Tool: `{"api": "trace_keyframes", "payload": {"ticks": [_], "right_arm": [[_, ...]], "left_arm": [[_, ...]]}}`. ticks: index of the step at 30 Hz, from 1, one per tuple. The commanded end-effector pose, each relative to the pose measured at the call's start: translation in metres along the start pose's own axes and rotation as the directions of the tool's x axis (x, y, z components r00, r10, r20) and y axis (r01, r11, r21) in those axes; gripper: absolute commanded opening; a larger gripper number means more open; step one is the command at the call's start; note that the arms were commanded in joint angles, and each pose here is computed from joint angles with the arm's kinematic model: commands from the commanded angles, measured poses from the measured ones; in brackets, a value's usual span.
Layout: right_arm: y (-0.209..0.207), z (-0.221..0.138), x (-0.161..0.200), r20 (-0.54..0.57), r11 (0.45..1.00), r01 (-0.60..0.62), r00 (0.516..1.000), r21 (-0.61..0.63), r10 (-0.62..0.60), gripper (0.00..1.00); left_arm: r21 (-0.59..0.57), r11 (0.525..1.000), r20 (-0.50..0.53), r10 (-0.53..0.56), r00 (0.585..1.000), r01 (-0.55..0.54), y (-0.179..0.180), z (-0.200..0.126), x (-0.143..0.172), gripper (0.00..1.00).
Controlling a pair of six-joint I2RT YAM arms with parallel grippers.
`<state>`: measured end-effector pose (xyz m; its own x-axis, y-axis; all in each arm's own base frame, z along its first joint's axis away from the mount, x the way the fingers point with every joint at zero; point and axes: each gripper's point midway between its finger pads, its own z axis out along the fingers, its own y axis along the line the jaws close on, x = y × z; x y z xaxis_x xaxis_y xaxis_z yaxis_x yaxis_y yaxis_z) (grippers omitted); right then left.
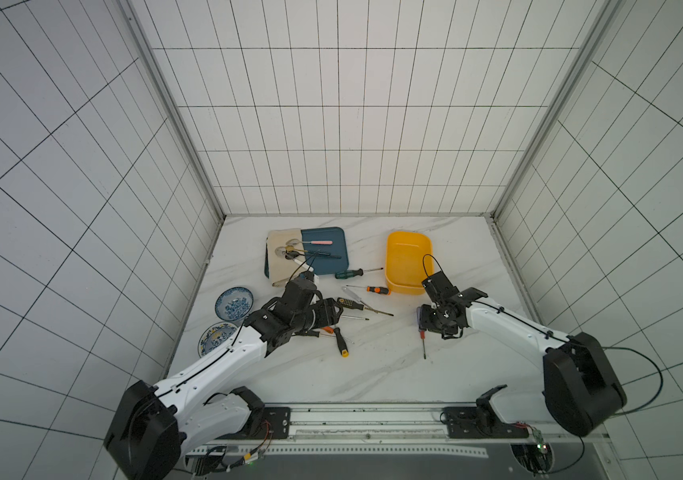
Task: Put the screwdriver on the desktop into the storage box
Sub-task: Pick up the screwdriver from the center of the board.
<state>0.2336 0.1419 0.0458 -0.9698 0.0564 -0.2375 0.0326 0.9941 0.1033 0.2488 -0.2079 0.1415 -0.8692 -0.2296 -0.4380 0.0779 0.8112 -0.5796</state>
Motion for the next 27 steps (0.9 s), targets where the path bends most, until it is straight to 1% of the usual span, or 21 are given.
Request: {"api": "trace_keyframes", "payload": {"ticks": [1,3,8,12,14,25,27], "right_arm": [[0.005,0.005,-0.005,0.010,0.999,0.008,1.000,0.040,-0.008,0.49],[0.007,0.009,-0.003,0.001,0.999,0.018,1.000,0.051,-0.018,0.47],[0.010,0.015,-0.005,0.002,0.997,0.037,0.999,0.071,-0.037,0.46],[0.014,0.019,-0.008,-0.004,0.996,0.048,0.999,0.072,-0.048,0.41],[0.015,0.021,-0.009,-0.007,0.996,0.051,0.999,0.074,-0.051,0.40],[0.017,0.026,-0.003,-0.021,0.997,0.056,0.998,0.057,-0.055,0.22],[0.016,0.027,-0.002,-0.026,0.997,0.056,0.998,0.060,-0.054,0.21]], "left_arm": [[-0.013,1.000,-0.013,0.011,1.000,-0.012,0.003,0.003,0.004,0.70],[-0.006,1.000,-0.019,0.010,1.000,-0.010,0.002,0.005,0.005,0.70],[-0.004,1.000,-0.020,0.010,1.000,-0.010,0.001,0.005,0.005,0.70],[0.003,1.000,-0.024,0.012,1.000,-0.012,0.000,0.004,0.006,0.70],[0.003,1.000,-0.024,0.012,1.000,-0.012,0.000,0.004,0.007,0.70],[-0.001,1.000,-0.033,0.008,0.999,-0.008,0.001,0.007,0.009,0.70],[-0.002,1.000,-0.035,0.008,0.999,-0.008,0.001,0.007,0.009,0.70]]}}
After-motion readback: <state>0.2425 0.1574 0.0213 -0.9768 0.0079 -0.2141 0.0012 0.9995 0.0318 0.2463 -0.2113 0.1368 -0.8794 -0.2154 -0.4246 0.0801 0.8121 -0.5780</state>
